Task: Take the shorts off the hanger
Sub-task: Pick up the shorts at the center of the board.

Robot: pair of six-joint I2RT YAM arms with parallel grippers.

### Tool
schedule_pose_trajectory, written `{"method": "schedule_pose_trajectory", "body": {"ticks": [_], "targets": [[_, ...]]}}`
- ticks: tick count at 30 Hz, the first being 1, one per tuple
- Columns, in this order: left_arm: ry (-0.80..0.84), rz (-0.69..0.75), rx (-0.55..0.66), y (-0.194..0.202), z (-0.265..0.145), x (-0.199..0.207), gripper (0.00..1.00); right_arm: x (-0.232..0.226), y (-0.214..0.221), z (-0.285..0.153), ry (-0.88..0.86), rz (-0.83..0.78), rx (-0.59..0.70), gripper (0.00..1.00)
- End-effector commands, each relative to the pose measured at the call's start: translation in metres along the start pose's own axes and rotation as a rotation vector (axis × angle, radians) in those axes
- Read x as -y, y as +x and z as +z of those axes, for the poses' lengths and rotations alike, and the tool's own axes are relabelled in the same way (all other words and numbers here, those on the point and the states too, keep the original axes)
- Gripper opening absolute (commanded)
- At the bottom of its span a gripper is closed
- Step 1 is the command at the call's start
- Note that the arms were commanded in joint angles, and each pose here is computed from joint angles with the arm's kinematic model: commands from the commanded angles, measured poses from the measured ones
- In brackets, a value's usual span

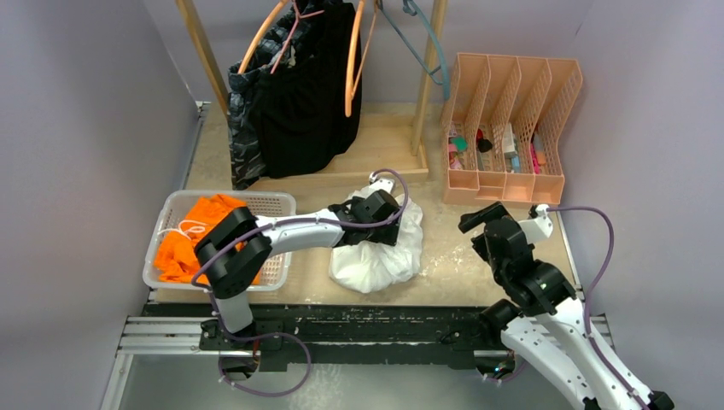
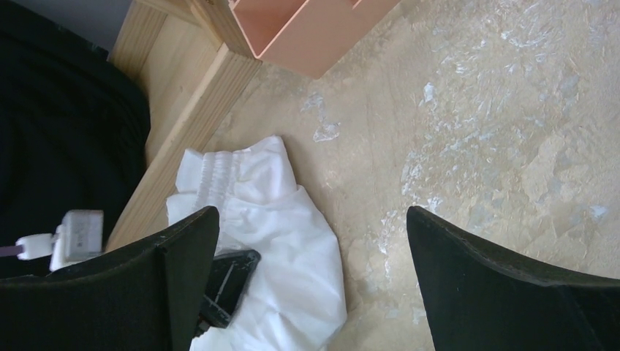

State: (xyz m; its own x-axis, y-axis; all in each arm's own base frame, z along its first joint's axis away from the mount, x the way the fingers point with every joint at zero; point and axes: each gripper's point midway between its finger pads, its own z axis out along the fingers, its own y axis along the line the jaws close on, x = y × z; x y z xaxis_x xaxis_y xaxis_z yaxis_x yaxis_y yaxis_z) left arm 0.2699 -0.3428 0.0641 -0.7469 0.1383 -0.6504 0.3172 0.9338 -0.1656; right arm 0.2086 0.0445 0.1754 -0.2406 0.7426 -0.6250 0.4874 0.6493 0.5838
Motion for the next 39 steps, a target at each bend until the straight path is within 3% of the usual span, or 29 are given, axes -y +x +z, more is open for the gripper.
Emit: {"method": "schedule_pose_trajectory", "body": {"ticks": [1,8,9,14,16,20,28,39], "targets": [[0.035,-0.013,-0.042,0.018,0.024,-0.001,0.81,-0.005,-0.003,0.002,-0.01,-0.007,0.015,0.99],[0.024,0.067,-0.277,0.11,0.059,-0.009,0.8,-0.006,-0.004,0.002,-0.017,-0.019,0.019,0.99],[0.014,0.088,-0.292,0.121,0.06,-0.009,0.73,-0.006,-0.005,0.002,-0.019,-0.021,0.021,0.99],[-0.026,0.126,-0.316,0.152,0.058,-0.007,0.01,-0.007,-0.009,-0.001,-0.014,-0.008,0.031,0.99],[-0.068,0.13,-0.253,0.143,0.05,-0.009,0.0,-0.007,-0.008,0.0,-0.016,-0.007,0.029,0.99],[-0.177,0.108,-0.032,0.089,0.014,-0.014,0.0,-0.011,-0.008,0.002,-0.029,-0.017,0.03,0.99],[-0.303,-0.097,0.436,-0.019,-0.091,-0.059,0.0,-0.012,0.001,0.009,-0.028,-0.027,0.013,0.99],[-0.543,-0.217,0.596,-0.066,-0.184,-0.112,0.0,-0.016,0.008,0.014,-0.027,-0.032,-0.013,0.99]]}}
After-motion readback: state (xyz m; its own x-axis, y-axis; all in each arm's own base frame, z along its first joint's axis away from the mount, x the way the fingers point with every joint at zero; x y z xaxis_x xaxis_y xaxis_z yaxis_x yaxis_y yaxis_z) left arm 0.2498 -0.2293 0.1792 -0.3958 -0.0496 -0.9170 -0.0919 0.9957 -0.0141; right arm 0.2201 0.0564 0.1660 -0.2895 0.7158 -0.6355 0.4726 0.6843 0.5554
